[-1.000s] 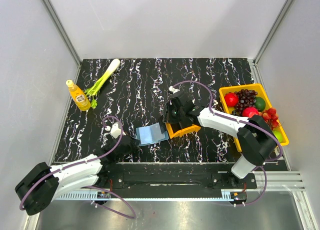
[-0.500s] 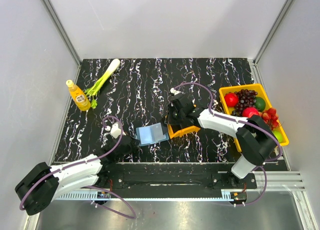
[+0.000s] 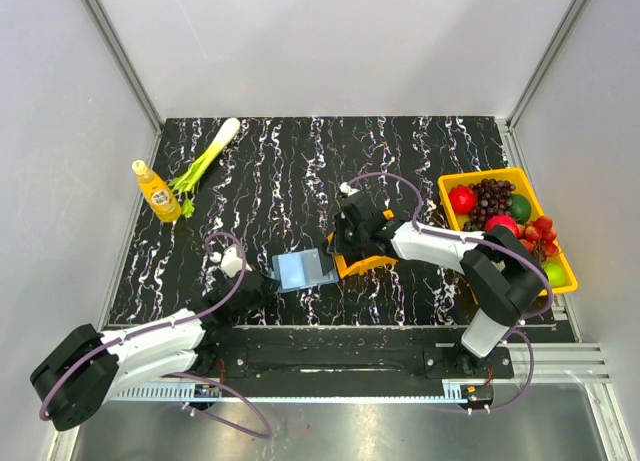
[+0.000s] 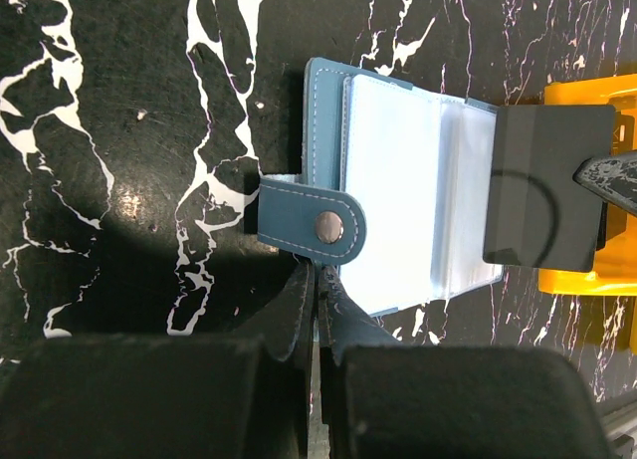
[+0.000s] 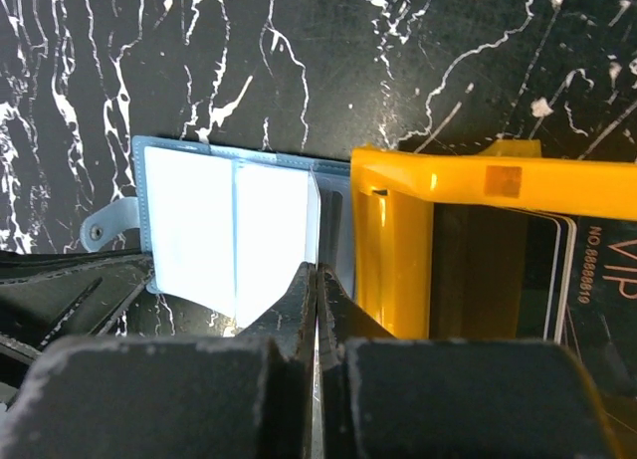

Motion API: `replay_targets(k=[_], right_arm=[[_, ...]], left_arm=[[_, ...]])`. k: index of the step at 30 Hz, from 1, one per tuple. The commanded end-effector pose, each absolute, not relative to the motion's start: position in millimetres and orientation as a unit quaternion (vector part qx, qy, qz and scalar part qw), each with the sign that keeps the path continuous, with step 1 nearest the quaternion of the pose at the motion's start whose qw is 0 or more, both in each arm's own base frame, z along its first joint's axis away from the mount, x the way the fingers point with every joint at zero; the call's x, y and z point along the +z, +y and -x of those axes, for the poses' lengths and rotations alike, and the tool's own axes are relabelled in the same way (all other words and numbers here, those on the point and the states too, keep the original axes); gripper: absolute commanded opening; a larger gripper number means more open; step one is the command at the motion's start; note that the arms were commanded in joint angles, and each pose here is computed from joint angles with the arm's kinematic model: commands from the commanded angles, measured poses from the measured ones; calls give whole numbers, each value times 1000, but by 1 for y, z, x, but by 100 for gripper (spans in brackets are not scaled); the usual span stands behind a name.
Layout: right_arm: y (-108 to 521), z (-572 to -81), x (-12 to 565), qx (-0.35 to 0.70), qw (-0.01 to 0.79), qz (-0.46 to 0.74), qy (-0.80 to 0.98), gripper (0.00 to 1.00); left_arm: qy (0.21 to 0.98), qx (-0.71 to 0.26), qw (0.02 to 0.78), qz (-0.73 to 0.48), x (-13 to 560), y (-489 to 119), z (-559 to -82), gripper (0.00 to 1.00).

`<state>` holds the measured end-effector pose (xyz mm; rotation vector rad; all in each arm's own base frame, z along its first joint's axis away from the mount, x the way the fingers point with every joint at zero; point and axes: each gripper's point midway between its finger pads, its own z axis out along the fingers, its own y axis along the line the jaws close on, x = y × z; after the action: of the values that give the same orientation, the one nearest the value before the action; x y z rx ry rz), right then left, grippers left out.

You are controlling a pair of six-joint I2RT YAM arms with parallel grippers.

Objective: Put the credit cards into the card holder
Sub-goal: Insert the credit card into the card holder.

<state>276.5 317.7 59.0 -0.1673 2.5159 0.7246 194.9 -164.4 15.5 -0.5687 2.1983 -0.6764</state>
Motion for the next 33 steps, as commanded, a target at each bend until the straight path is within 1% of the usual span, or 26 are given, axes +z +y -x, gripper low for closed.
replay_targets(k=[1,9,10,15,23,29,33], right_arm=[[327,-280,58,292,256,58,920,0],[338,-273,51,314,229,55,920,0],[343,-277,56,326,240,56,913,0],[345,-279,56,327,240,57,912,0],[358,-280,96,378,258,61,887,0],[364,-274,91,404,244,51,880,0],[369,-271,78,407,222,46,885,0]], left_arm=[[851,-275,389,223,27,-171,-204,0],[851,-276,388,223,27,-172,-204,0],[851,-275,389,223,26,-171,-203,0],[851,-275,389,222,27,-171,-204,0],[851,-271,389,225,26,-169,-203,0],[854,-266,385,227,24,-168,-203,0],[853,-267,387,226,25,-168,-203,0]])
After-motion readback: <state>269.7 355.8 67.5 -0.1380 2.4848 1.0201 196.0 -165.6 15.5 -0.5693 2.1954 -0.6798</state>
